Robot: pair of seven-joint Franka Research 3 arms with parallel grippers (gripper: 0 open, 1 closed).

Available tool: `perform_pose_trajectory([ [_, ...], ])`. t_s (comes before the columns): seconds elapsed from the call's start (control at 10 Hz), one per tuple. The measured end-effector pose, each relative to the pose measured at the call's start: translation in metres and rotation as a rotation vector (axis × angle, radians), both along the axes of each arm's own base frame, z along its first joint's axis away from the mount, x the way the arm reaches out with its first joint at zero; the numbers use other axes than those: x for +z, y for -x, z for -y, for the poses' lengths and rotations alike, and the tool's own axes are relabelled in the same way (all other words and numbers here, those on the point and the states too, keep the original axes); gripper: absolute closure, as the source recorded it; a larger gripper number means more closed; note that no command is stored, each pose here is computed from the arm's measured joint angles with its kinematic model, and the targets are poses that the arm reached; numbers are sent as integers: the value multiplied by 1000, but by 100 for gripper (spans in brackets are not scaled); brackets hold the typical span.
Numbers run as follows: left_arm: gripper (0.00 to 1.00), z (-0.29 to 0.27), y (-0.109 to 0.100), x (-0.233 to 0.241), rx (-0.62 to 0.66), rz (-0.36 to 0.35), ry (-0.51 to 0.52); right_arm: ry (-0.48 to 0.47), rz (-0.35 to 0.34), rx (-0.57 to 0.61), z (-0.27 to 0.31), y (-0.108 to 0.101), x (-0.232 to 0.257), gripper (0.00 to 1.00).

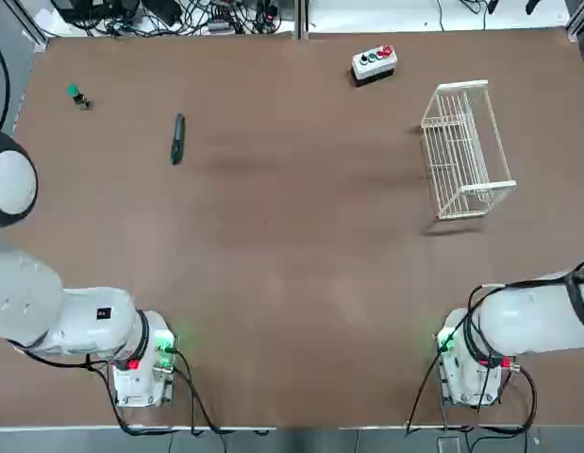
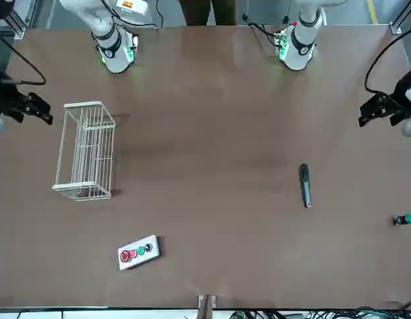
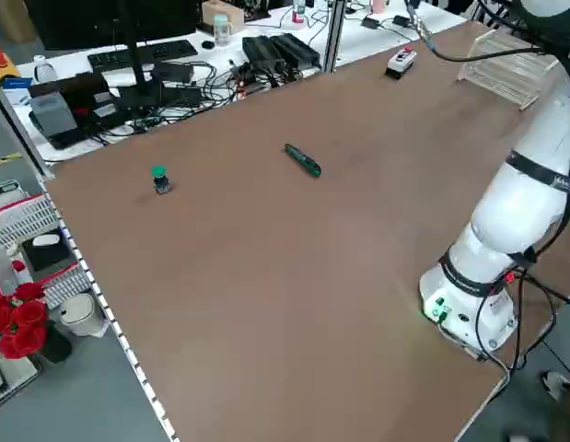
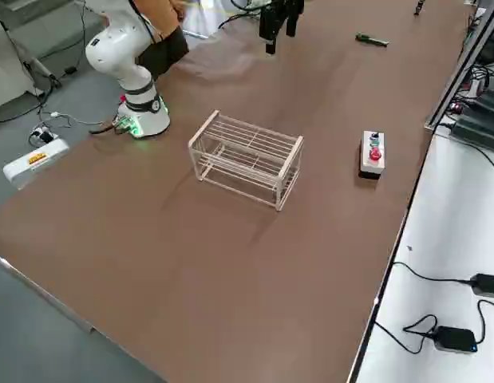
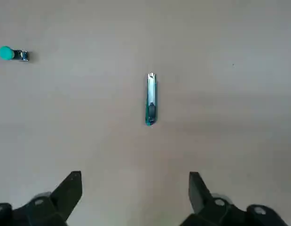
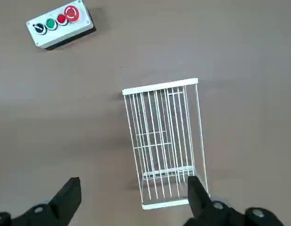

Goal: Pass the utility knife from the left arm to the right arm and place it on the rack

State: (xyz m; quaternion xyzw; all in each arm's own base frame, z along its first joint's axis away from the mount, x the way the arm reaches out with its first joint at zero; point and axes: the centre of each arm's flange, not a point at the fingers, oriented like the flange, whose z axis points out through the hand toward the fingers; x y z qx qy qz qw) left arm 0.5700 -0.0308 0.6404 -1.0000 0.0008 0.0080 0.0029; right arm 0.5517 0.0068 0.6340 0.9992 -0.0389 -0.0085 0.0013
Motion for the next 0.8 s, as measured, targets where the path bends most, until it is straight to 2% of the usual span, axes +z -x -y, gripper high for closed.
perform_pose_trajectory([
  [0.5, 0, -3, -4, -7, -4, -2, 0, -1, 32, 11, -6, -3, 4, 0],
  [0.8, 0, -6, -28, -67, -3, 21, 5, -1, 35, 15, -8, -3, 5, 0],
])
